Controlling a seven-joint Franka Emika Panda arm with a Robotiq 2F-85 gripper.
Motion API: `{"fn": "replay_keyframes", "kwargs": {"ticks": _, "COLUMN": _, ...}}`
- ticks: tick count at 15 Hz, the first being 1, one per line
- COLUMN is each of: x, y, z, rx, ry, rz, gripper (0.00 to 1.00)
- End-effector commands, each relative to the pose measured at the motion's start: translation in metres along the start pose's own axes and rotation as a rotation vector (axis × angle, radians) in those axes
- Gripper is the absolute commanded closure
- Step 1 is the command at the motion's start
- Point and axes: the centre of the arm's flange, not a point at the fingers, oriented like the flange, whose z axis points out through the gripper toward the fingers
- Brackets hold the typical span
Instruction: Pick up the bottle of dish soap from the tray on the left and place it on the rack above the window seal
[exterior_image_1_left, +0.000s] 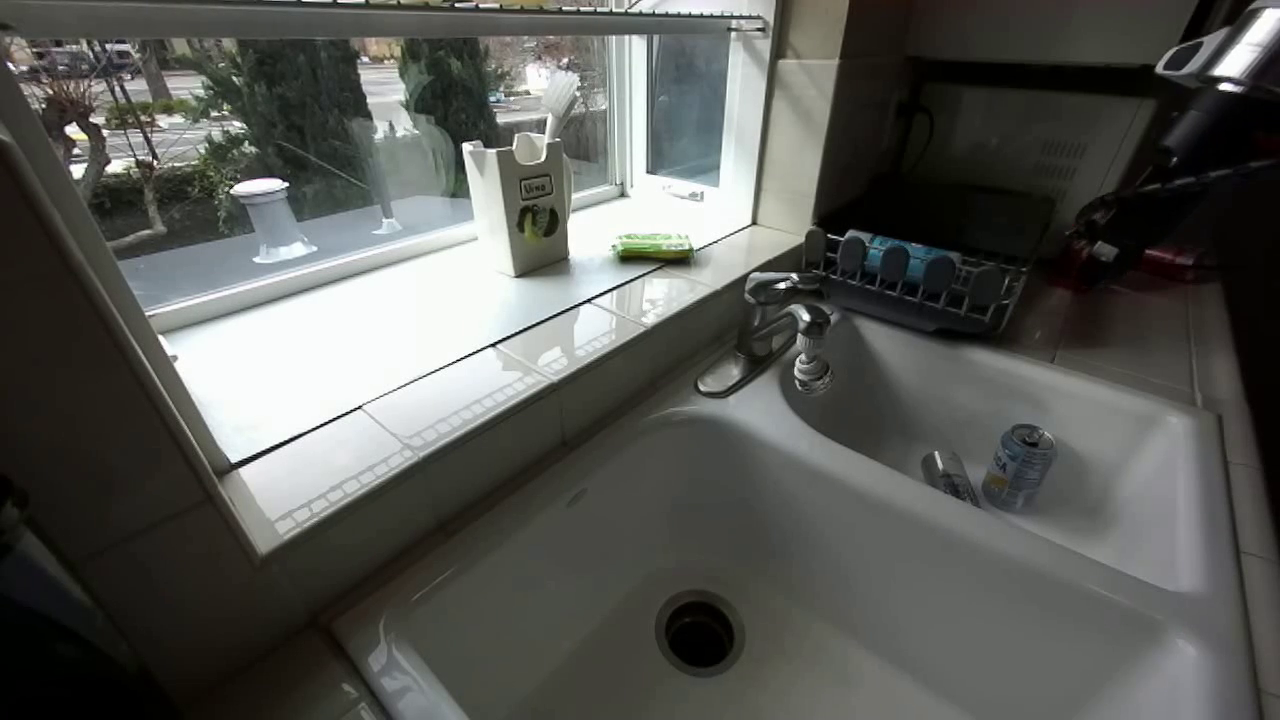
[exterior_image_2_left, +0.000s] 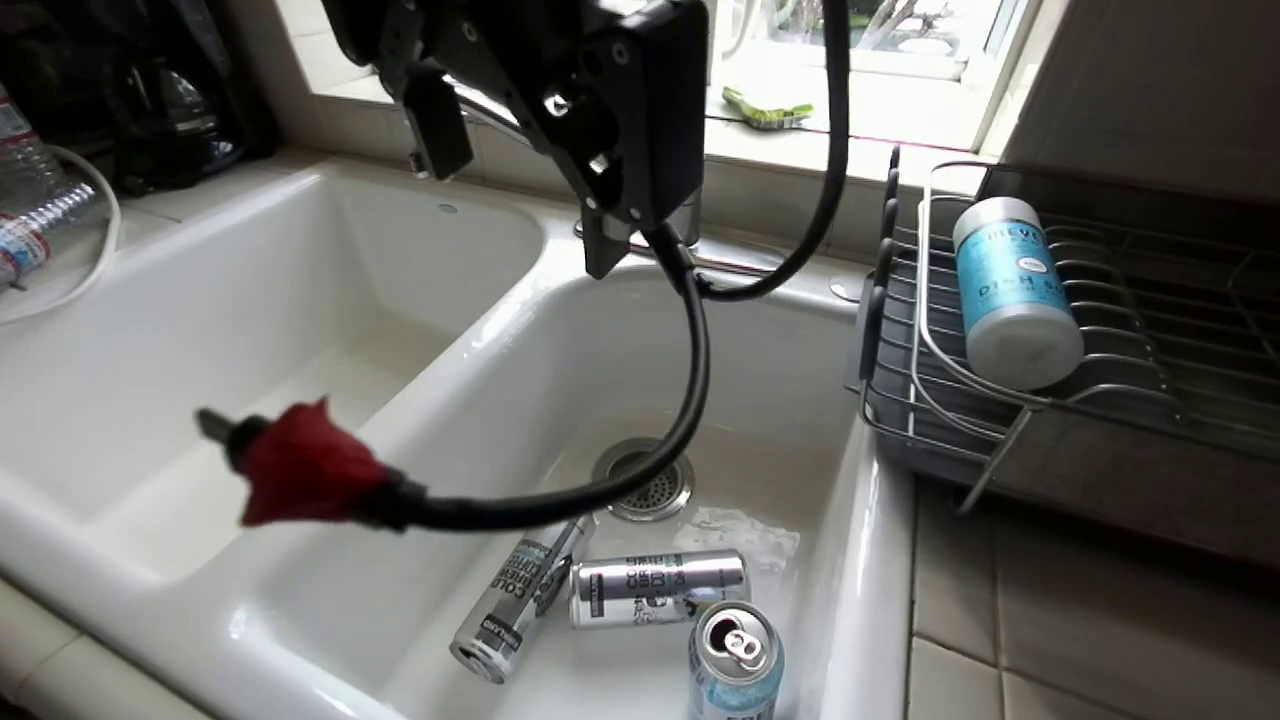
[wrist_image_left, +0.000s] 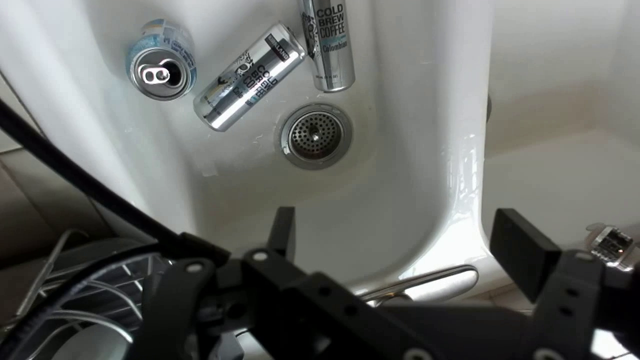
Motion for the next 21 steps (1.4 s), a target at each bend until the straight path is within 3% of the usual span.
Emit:
{"fn": "replay_keyframes", "kwargs": {"ticks": 1, "x": 0.036, "y": -0.008, "z": -0.004, "rx": -0.011, "ry": -0.011, "rz": -0.041, "gripper": 0.0}}
{"fn": "replay_keyframes", "kwargs": {"ticks": 10, "x": 0.117, "y": -0.007, "z": -0.024, "rx": -0.192, "ry": 0.012, "rz": -0.18, "gripper": 0.0}}
{"fn": "replay_keyframes", "kwargs": {"ticks": 16, "x": 0.17, "y": 0.003, "z": -0.025, "rx": -0.265, "ry": -0.009, "rz": -0.216, "gripper": 0.0}}
{"fn": "replay_keyframes", "kwargs": {"ticks": 17, "x": 0.145, "y": -0.006, "z": -0.026, "rx": -0.234, "ry": 0.012, "rz": -0.2, "gripper": 0.0}}
{"fn": "replay_keyframes", "kwargs": {"ticks": 21, "x": 0.162, "y": 0.0, "z": -0.02, "rx": -0.254, "ry": -0.002, "rz": -0.203, "gripper": 0.0}}
